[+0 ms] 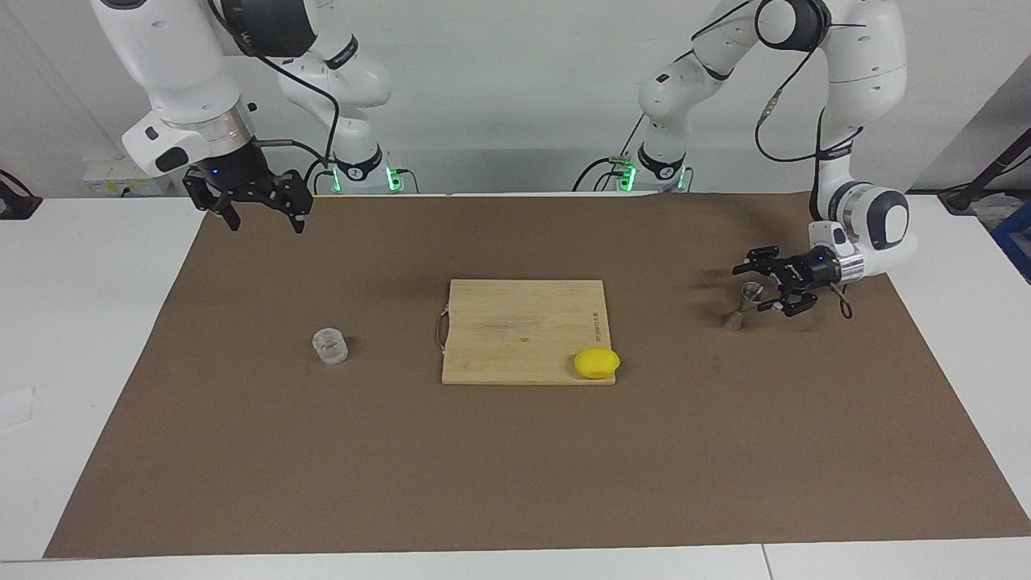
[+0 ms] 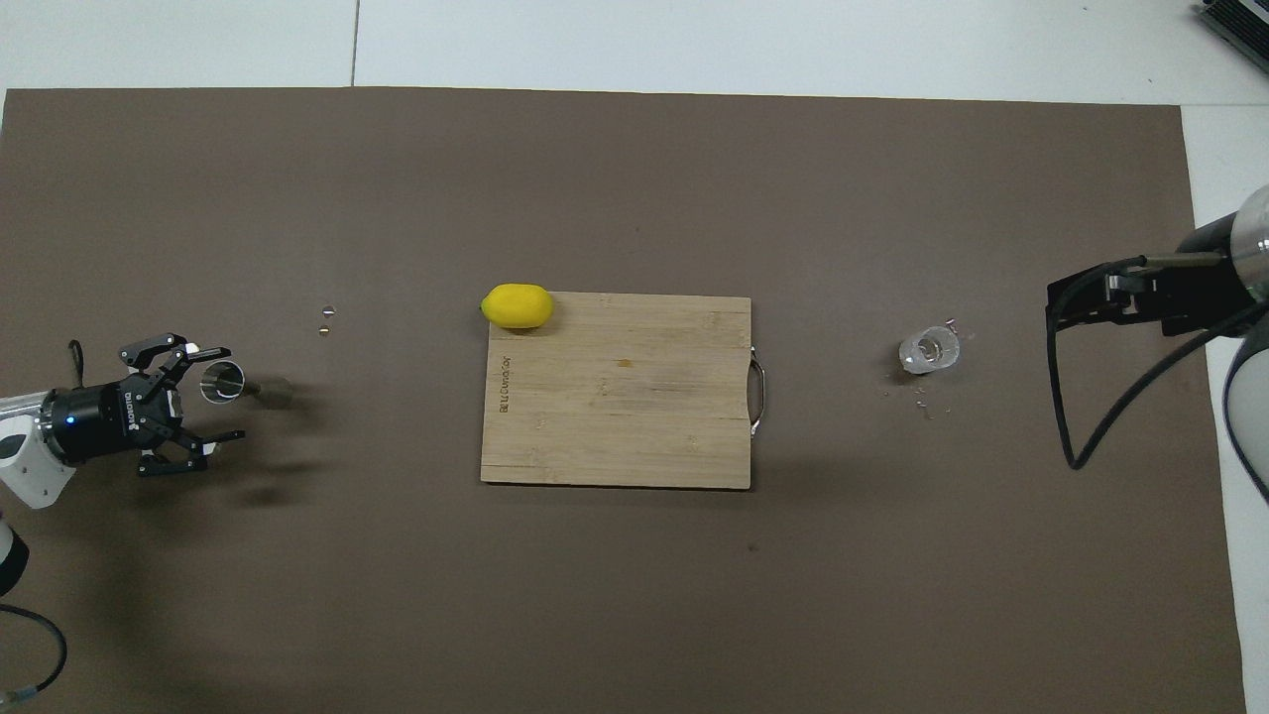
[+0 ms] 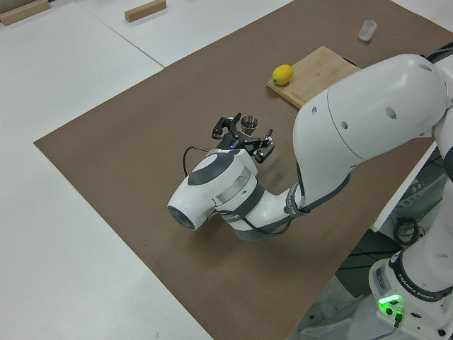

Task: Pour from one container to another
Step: 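Lower the left gripper around the dark cup and close it, then carry the dark cup with the left gripper toward the cutting board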

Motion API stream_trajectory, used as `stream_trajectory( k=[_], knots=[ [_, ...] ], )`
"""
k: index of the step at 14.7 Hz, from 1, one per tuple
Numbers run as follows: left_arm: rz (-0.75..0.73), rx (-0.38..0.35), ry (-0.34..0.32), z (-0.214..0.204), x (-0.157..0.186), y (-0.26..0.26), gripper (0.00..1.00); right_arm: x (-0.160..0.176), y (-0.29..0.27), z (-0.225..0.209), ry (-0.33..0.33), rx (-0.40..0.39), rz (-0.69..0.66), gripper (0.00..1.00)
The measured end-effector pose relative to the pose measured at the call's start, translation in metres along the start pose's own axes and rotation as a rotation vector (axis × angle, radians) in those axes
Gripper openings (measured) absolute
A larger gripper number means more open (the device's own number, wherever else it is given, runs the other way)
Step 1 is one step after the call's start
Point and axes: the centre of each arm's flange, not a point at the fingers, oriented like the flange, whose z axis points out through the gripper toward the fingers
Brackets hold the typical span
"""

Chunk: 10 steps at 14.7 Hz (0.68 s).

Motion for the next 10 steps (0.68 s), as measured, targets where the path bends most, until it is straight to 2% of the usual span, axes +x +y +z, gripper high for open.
stream_trajectory(
  k=[10],
  knots=[
    [-0.027,-0.003,0.005,0.0084,-0.0085,0.0086,0.99,0.0000,0.0000,0.0000,0.000,0.000,0.000,1.00]
  ],
)
